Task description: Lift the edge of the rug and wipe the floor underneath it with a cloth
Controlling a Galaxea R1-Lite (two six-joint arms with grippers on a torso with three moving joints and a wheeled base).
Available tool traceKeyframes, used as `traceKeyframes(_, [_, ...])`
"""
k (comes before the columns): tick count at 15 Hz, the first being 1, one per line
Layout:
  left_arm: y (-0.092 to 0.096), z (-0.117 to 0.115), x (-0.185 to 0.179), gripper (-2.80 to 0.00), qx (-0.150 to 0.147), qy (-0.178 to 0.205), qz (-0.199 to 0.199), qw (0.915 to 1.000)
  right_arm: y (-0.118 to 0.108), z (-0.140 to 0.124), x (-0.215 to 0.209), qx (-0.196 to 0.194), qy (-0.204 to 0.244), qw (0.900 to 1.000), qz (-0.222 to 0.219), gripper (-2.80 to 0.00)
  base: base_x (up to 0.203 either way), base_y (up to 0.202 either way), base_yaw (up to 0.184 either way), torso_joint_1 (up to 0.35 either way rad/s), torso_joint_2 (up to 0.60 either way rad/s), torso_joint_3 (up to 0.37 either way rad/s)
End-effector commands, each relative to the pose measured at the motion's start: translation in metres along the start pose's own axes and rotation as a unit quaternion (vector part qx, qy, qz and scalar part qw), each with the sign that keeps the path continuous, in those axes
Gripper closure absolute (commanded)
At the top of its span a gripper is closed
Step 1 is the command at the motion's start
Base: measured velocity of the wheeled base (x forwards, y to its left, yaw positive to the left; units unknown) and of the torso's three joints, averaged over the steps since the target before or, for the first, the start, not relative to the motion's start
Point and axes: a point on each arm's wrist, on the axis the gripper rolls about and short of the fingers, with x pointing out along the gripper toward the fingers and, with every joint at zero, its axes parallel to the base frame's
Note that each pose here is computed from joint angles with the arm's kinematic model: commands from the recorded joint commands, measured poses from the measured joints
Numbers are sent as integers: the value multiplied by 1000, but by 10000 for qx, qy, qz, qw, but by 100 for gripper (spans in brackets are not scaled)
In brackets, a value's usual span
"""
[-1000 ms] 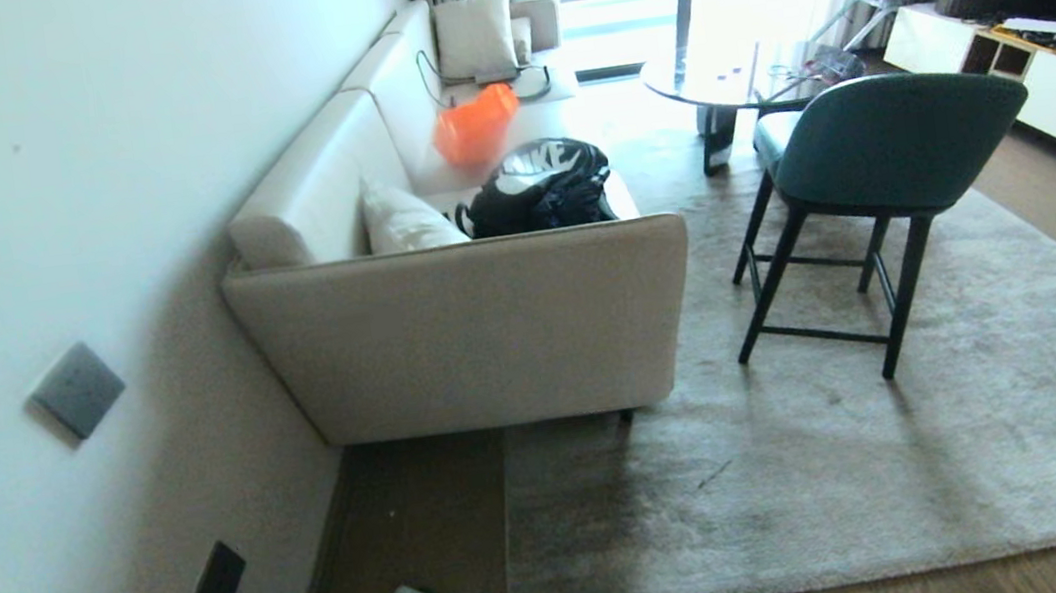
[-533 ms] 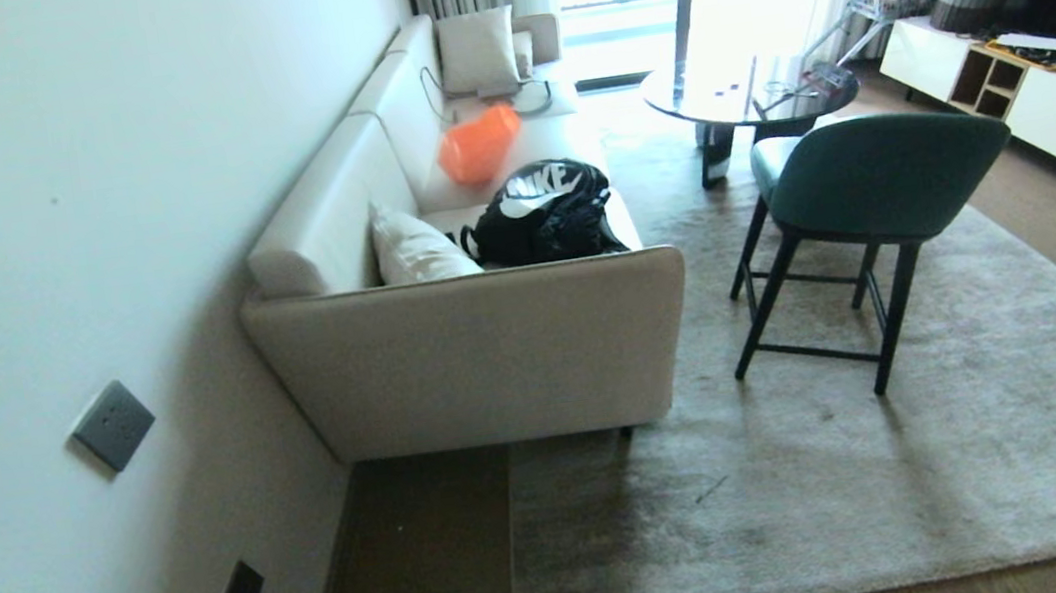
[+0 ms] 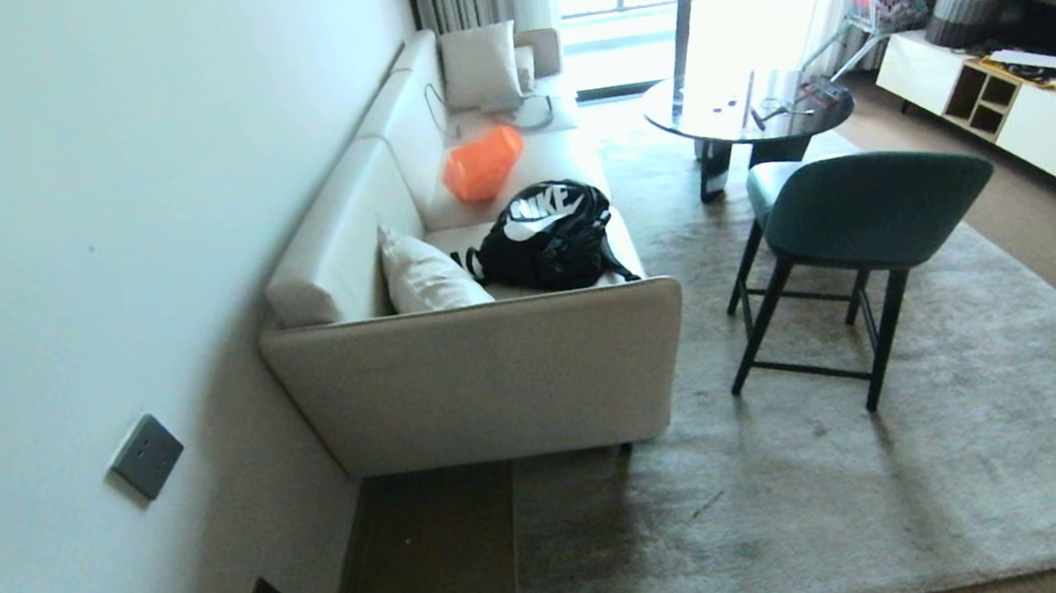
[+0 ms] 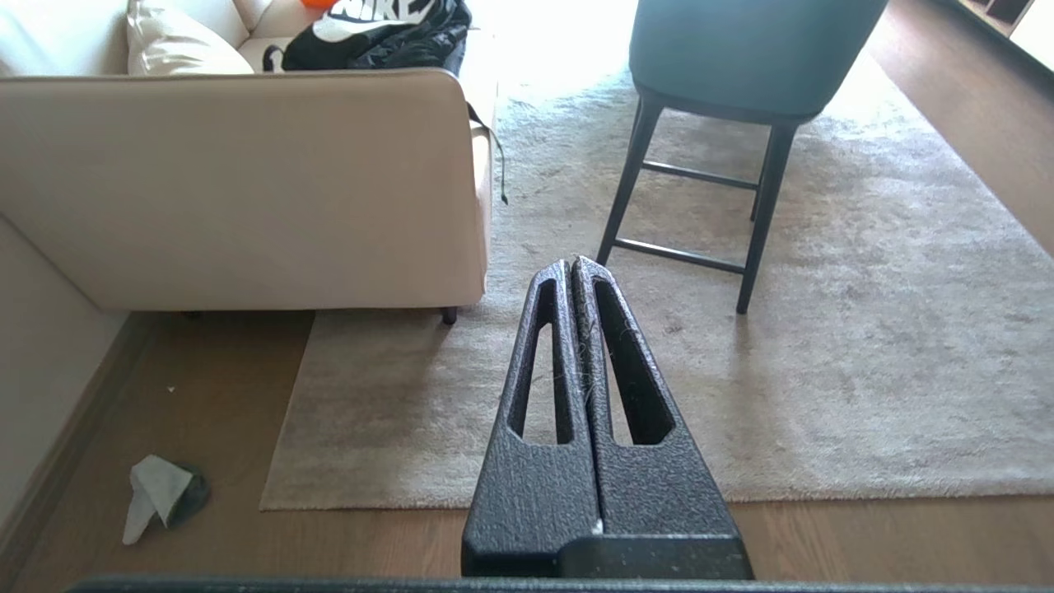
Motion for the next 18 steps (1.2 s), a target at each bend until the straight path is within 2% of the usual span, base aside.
traceKeyframes(1, [0, 0, 0, 0, -4, 2, 3, 10000, 0, 0, 0, -21, 13, 10000, 3, 0, 0, 0, 0, 154, -378, -222])
traceKeyframes(9, [0, 0, 0, 0, -4, 2, 3, 10000, 0, 0, 0, -25, 13, 10000, 3, 0, 0, 0, 0, 145, -347, -195])
traceKeyframes(12, [0, 0, 0, 0, -4, 2, 3, 10000, 0, 0, 0, 94, 13, 10000, -20, 0, 0, 0, 0, 21, -48, -24])
traceKeyframes(18, [0, 0, 0, 0, -4, 2, 3, 10000, 0, 0, 0, 94, 13, 10000, -20, 0, 0, 0, 0, 0, 0, 0])
